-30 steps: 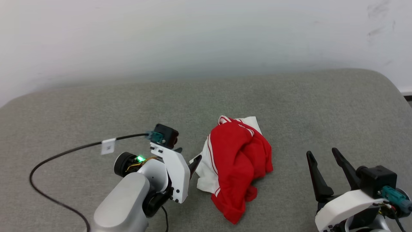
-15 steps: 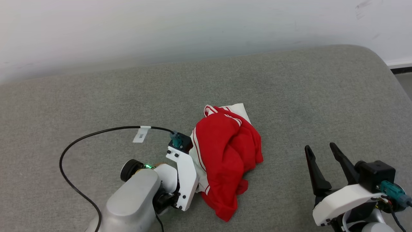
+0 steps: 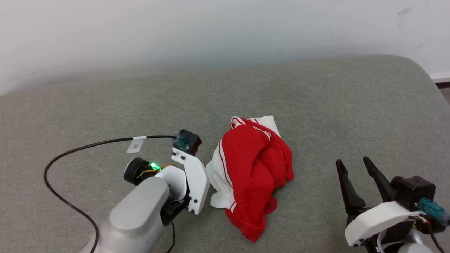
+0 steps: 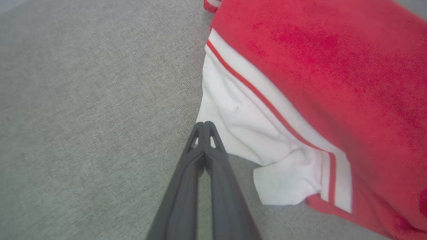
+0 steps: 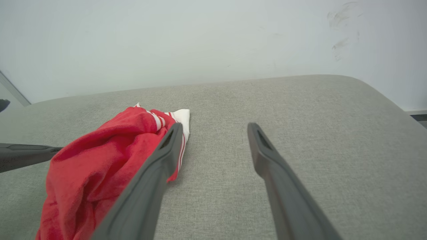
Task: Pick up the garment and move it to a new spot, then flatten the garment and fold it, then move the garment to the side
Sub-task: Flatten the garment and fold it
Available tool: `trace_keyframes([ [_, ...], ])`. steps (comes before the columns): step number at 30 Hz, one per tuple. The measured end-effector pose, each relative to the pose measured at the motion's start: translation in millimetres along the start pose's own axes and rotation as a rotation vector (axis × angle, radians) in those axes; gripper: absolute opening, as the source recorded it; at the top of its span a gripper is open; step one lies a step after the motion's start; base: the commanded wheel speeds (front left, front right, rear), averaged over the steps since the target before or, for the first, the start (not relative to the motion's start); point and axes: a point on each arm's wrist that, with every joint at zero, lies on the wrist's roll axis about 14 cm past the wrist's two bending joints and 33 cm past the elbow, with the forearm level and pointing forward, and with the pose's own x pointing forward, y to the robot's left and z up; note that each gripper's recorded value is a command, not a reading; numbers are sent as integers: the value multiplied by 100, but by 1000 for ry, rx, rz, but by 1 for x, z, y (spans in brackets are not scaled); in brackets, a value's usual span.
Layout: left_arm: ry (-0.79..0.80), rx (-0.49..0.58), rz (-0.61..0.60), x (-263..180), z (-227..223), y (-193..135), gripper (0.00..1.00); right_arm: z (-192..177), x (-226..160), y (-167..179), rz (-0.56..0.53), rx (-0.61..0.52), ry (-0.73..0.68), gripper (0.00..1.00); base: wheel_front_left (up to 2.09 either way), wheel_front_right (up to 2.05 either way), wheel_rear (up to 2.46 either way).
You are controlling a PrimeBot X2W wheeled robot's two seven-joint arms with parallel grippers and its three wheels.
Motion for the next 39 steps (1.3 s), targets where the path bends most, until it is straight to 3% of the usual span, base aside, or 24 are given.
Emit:
trace_keyframes([
  [8,-420,-91,200,-58,58,43,0,16,-3,9,28,-17,-46,100,0,0,0],
  [15,-681,-200,361,-114,63,70,0,29,-4,18,55,-35,-75,100,0,0,0],
  [19,-723,-246,421,-132,47,80,0,32,-4,21,63,-38,-81,100,0,0,0],
  [26,-685,-267,420,-136,24,71,0,35,-5,24,72,-43,-83,100,0,0,0],
  [29,-668,-270,418,-137,19,69,54,35,-4,25,74,-43,-80,100,0,0,0],
  [30,-669,-270,418,-137,19,69,100,35,-5,25,75,-43,-80,100,0,0,0],
  [39,-687,-273,441,-146,21,73,100,36,-7,24,71,-43,-84,100,0,0,0],
])
